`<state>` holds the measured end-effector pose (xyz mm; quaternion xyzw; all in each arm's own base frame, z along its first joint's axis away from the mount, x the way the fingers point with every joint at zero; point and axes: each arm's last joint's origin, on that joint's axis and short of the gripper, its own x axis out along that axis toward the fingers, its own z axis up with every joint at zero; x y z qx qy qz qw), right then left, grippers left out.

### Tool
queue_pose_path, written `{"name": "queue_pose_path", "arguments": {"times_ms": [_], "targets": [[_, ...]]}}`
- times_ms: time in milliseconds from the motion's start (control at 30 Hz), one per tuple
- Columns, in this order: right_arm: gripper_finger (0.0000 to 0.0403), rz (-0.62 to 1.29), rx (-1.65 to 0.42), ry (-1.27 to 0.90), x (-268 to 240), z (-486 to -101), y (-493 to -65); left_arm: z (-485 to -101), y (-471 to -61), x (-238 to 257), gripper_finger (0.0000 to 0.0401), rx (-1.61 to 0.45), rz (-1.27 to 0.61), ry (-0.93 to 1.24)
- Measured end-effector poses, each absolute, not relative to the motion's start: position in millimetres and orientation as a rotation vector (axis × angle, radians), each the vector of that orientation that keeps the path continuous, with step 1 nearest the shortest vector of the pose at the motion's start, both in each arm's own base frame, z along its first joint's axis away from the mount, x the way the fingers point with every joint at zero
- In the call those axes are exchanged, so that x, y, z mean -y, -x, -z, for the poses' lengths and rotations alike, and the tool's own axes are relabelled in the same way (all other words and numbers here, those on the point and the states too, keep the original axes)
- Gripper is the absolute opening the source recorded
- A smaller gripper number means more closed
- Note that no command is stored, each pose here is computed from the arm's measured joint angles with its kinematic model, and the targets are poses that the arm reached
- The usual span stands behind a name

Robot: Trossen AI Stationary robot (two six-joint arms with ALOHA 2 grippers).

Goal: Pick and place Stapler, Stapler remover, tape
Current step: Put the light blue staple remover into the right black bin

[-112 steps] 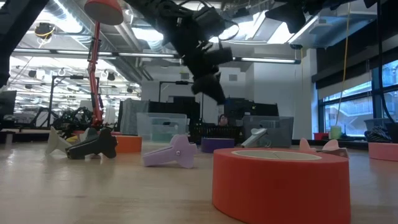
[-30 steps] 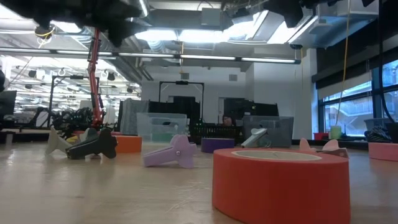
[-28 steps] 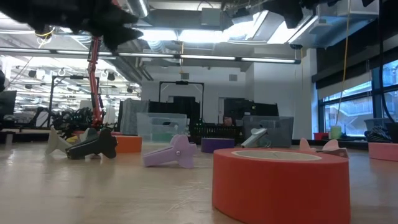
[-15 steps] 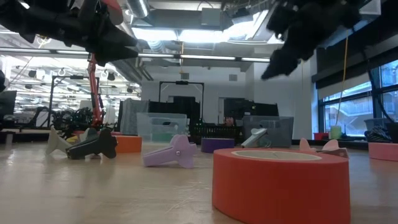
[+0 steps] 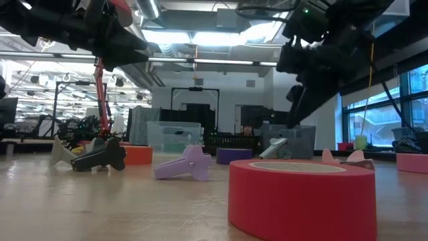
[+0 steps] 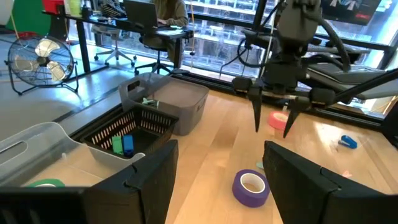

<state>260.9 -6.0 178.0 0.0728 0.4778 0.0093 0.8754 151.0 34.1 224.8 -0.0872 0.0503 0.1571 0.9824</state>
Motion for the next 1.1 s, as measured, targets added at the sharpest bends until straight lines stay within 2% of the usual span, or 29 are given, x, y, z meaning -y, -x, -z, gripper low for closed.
{"name": "queue_pose_path", "arguments": {"times_ms": [267,667,800,1000,1100], "targets": [[0.0249,-0.059,-1.084,-0.109,-4,-154,-269,-225,-151,-34,0.0226,-0.101,-0.316,0.176],[0.0238,-0.075,-1.087,-0.084,-6,-124,-286,-225,-151,-34,0.0226,-0.101,-0.316,0.175],[0.0183,-0.07,-1.094,-0.082,-6,-122,-286,-225,-151,-34,0.0226,-0.101,-0.316,0.175],[0.0033,-0.077,-1.093,-0.092,-6,-122,-286,-225,-151,-34,0.0226,-0.101,-0.316,0.175],[0.0019,-0.075,-1.098,-0.099,-6,-121,-286,-225,-151,-34,0.0226,-0.101,-0.316,0.175]]}}
